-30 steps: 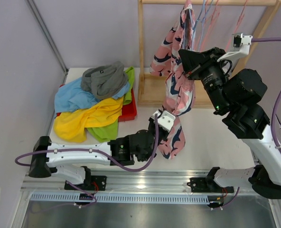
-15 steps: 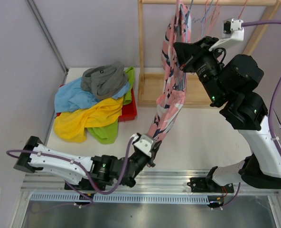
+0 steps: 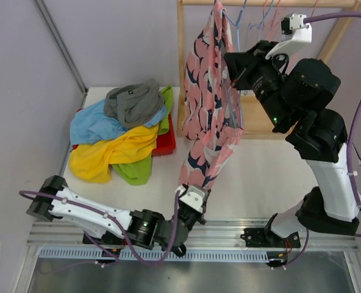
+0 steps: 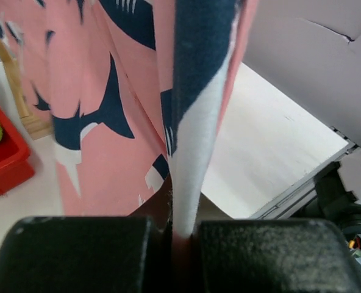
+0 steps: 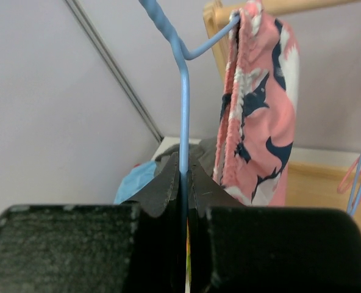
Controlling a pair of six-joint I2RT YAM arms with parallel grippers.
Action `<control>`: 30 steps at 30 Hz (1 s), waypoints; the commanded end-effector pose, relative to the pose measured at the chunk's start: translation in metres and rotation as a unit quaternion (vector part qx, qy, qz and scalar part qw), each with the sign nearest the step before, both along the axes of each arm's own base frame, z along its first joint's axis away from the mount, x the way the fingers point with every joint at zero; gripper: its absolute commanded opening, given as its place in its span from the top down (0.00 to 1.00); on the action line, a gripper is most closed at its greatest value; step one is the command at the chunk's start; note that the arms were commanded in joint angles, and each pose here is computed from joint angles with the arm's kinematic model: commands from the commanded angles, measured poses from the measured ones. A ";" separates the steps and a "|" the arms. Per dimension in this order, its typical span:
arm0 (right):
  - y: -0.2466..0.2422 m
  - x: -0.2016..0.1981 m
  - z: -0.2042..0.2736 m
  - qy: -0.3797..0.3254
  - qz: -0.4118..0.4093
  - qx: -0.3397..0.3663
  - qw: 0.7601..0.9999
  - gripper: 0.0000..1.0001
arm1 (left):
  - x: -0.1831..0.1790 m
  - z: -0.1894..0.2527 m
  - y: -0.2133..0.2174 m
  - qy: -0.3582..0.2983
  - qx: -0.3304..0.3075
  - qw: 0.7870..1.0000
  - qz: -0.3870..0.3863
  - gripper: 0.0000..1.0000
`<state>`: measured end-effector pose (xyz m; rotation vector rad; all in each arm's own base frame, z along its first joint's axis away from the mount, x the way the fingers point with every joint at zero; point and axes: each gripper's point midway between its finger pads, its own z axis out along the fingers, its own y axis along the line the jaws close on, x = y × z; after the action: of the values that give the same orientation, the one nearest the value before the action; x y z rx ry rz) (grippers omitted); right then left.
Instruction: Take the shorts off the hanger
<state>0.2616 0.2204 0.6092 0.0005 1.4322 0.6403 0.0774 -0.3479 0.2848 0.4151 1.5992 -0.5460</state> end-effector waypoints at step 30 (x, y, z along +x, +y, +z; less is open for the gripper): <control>-0.047 -0.108 -0.015 0.082 0.168 0.147 0.971 1.00 | 0.245 0.239 0.163 -0.126 0.023 0.957 0.261 1.00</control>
<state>0.1662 0.1667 0.5916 0.0606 1.4838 1.0562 0.3146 -0.2165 0.4688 0.0514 1.4700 -0.0813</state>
